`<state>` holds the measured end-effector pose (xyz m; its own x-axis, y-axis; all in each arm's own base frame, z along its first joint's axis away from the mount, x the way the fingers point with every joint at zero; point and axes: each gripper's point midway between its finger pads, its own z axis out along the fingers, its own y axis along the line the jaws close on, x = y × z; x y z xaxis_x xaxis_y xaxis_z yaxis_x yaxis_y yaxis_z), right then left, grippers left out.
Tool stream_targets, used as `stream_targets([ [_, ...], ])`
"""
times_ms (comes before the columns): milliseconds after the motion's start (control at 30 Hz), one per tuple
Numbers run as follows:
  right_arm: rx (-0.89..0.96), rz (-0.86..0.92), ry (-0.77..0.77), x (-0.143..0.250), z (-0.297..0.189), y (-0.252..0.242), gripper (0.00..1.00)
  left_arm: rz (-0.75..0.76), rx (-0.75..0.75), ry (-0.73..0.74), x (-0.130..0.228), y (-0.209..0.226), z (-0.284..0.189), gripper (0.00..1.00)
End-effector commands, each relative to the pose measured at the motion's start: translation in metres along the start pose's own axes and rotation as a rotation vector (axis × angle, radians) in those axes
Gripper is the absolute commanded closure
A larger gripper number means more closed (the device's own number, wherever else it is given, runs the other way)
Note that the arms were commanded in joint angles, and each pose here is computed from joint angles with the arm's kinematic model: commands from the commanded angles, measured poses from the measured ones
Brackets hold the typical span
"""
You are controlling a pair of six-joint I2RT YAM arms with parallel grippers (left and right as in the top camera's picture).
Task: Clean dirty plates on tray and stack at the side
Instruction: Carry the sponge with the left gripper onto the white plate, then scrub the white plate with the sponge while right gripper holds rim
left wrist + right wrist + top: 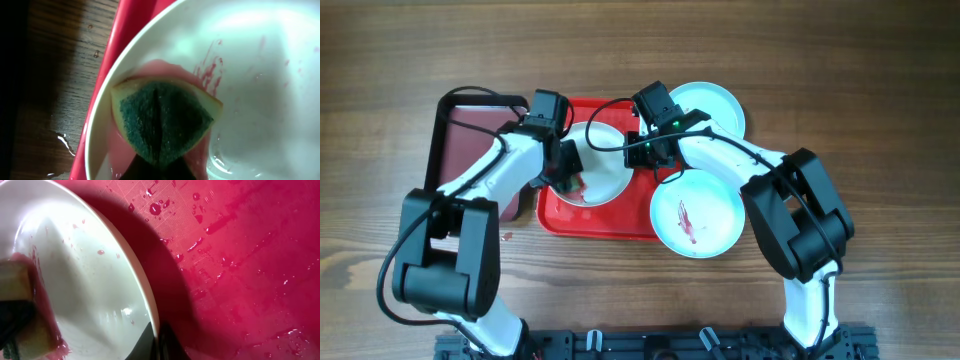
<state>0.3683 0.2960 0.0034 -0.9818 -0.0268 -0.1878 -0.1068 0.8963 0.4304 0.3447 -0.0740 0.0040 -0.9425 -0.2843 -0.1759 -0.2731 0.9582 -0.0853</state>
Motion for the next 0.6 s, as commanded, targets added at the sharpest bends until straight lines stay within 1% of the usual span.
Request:
stream_targets([
  [0,-0.003,0.013,0.016,0.0,0.009,-0.003,0.96,0.058,0.053,0.054,0.027,-0.027,0.014,0.96],
  [67,-0.012,0.006,0.025,0.001,0.008,-0.001,0.96,0.1,0.1,0.039,0.03,-0.048,0.013,0.96],
  [133,-0.009,0.008,0.032,0.003,0.009,-0.002,0.96,0.123,0.116,0.023,0.032,-0.059,0.012,0.96],
  [333,-0.023,0.008,0.046,0.006,0.009,0.001,0.96,0.071,0.156,-0.033,0.017,-0.072,0.021,0.96],
  [400,-0.022,0.008,0.048,0.007,0.009,0.001,0.96,0.06,0.171,-0.062,0.007,-0.074,0.027,0.96],
  [500,-0.021,0.009,0.049,0.007,0.009,0.0,0.96,-0.026,0.15,-0.126,-0.015,-0.063,0.027,0.96],
  [567,-0.022,0.009,0.052,0.007,0.009,0.0,0.96,-0.119,0.121,-0.128,-0.025,-0.045,0.026,0.96],
])
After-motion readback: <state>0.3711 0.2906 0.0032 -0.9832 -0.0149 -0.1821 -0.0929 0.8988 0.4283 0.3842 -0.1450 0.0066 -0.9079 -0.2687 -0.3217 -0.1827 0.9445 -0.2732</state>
